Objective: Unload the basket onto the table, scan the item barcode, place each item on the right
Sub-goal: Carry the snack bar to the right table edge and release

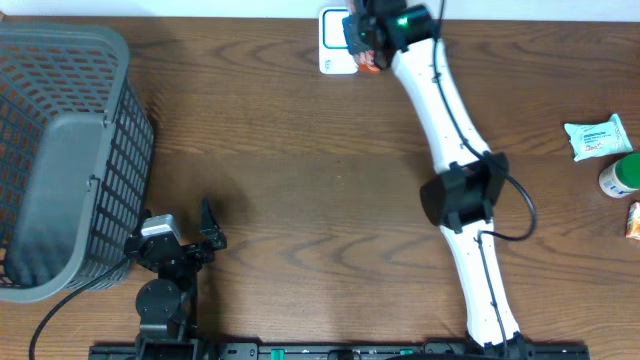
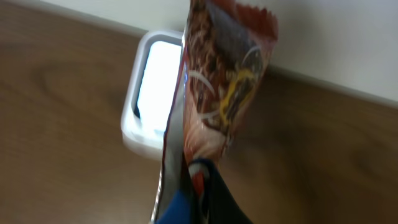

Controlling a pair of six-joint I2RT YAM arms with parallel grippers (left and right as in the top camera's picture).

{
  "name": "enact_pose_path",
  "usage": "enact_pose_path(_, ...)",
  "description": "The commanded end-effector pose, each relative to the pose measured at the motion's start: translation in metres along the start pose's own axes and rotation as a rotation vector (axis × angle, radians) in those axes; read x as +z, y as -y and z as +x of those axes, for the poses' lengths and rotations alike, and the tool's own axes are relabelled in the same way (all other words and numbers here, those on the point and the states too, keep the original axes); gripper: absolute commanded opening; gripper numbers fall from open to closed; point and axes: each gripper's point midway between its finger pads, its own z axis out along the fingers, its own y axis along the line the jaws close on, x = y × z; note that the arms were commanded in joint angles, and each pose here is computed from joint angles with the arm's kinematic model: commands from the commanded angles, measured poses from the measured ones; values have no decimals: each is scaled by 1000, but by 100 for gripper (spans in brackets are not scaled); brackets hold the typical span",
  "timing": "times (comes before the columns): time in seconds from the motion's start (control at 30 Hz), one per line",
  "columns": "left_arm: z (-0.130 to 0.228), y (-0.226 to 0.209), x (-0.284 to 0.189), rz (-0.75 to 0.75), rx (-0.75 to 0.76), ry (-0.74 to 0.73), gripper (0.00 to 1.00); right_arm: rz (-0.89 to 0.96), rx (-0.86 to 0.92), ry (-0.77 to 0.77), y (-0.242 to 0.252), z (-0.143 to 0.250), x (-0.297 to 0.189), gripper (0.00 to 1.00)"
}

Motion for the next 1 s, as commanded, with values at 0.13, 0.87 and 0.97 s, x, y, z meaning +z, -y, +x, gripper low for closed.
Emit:
enact_pose_path(0.13, 17, -4, 1, -17, -3, -50, 100, 295, 75, -159, 124, 28, -106, 1)
enact_pose_path(0.87, 17, -4, 1, -17, -3, -50, 100, 351, 452, -650, 323, 279, -25, 1)
enact_pose_path(0.97, 17, -4, 1, -17, -3, -49, 100, 424, 499, -697, 351, 311, -36, 1)
